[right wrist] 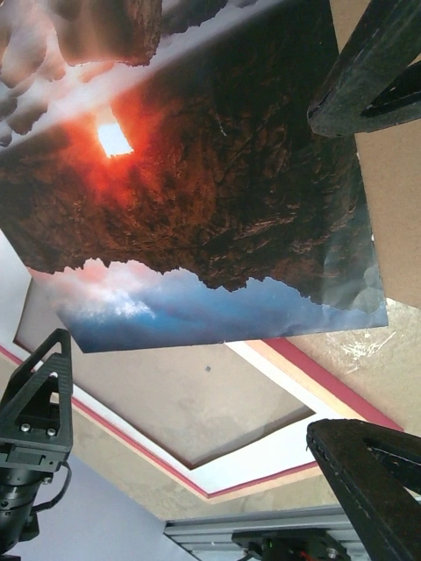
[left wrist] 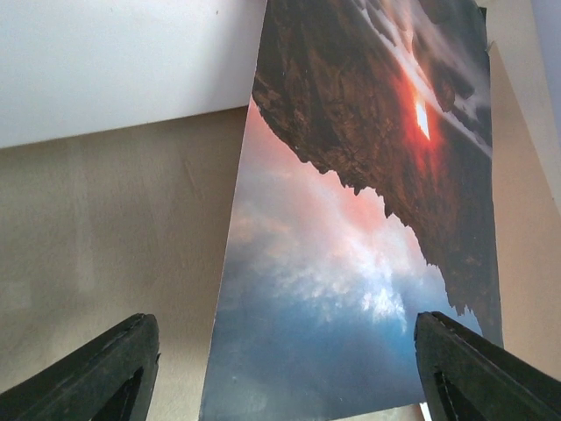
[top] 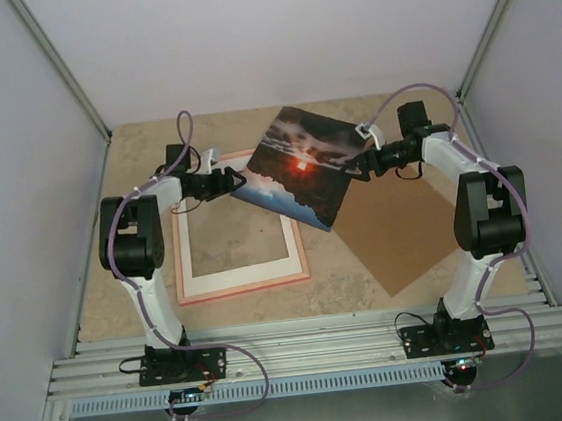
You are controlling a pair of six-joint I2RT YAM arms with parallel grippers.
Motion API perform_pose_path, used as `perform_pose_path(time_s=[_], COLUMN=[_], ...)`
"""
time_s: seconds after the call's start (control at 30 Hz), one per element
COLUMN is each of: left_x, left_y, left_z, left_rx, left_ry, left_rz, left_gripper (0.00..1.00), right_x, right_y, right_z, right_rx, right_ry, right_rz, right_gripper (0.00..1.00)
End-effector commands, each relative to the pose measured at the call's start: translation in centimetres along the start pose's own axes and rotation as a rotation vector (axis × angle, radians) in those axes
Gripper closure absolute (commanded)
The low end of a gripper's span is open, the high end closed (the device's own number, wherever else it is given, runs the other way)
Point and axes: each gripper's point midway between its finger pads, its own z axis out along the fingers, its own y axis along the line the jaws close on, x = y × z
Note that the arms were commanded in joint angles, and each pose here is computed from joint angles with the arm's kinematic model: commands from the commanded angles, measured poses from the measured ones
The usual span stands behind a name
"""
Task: Put the photo into the frame
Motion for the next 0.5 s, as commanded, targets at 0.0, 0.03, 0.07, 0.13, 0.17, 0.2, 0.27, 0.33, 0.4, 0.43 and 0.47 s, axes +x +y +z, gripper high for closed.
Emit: perform_pose_path(time_s=[0.0, 0.03, 0.07, 0.13, 0.17, 0.2, 0.27, 0.33, 0.4, 0.43, 0.47], left_x=[-0.2, -0.1, -0.1, 0.2, 0.2, 0.1, -0.4, -1.2, -2.0, -2.7, -3.2], left_y=[-1.0, -1.3, -1.7, -2.5, -3.0, -3.6, -5.1, -7.1, -9.2, -10.3, -11.1], left_z=[1.4, 1.6, 1.8, 2.1, 2.1, 2.0, 1.2, -0.2, -1.8, -2.8, -3.6], left_rx=[0.044, 0.05, 0.06, 0.084, 0.101, 0.117, 0.169, 0.221, 0.27, 0.293, 0.309], left_ry=[0.01, 0.014, 0.017, 0.026, 0.03, 0.029, 0.004, -0.028, -0.062, -0.086, -0.104], left_rz=[-0.003, -0.004, -0.004, -0.01, -0.015, -0.021, -0.032, -0.047, -0.06, -0.063, -0.078], left_gripper=[0.2, 0.2, 0.22, 0.28, 0.33, 0.4, 0.59, 0.77, 0.91, 0.98, 1.0], right_x=[-1.8, -1.9, -2.1, -2.5, -2.7, -3.1, -3.7, -4.6, -5.8, -6.5, -7.2], right_y=[0.7, 0.7, 0.7, 0.8, 1.0, 1.1, 1.2, 1.6, 2.0, 2.5, 3.3], right_z=[-1.3, -1.4, -1.5, -1.9, -2.1, -2.4, -3.2, -4.3, -5.7, -6.4, -7.3], right_rx=[0.033, 0.037, 0.043, 0.059, 0.069, 0.084, 0.125, 0.182, 0.249, 0.279, 0.309], right_ry=[-0.023, -0.023, -0.023, -0.026, -0.03, -0.035, -0.045, -0.061, -0.082, -0.094, -0.108], right_rz=[-0.072, -0.077, -0.084, -0.104, -0.118, -0.137, -0.177, -0.234, -0.309, -0.351, -0.402], right_gripper=[0.11, 0.11, 0.11, 0.11, 0.11, 0.11, 0.09, 0.07, 0.06, 0.05, 0.04])
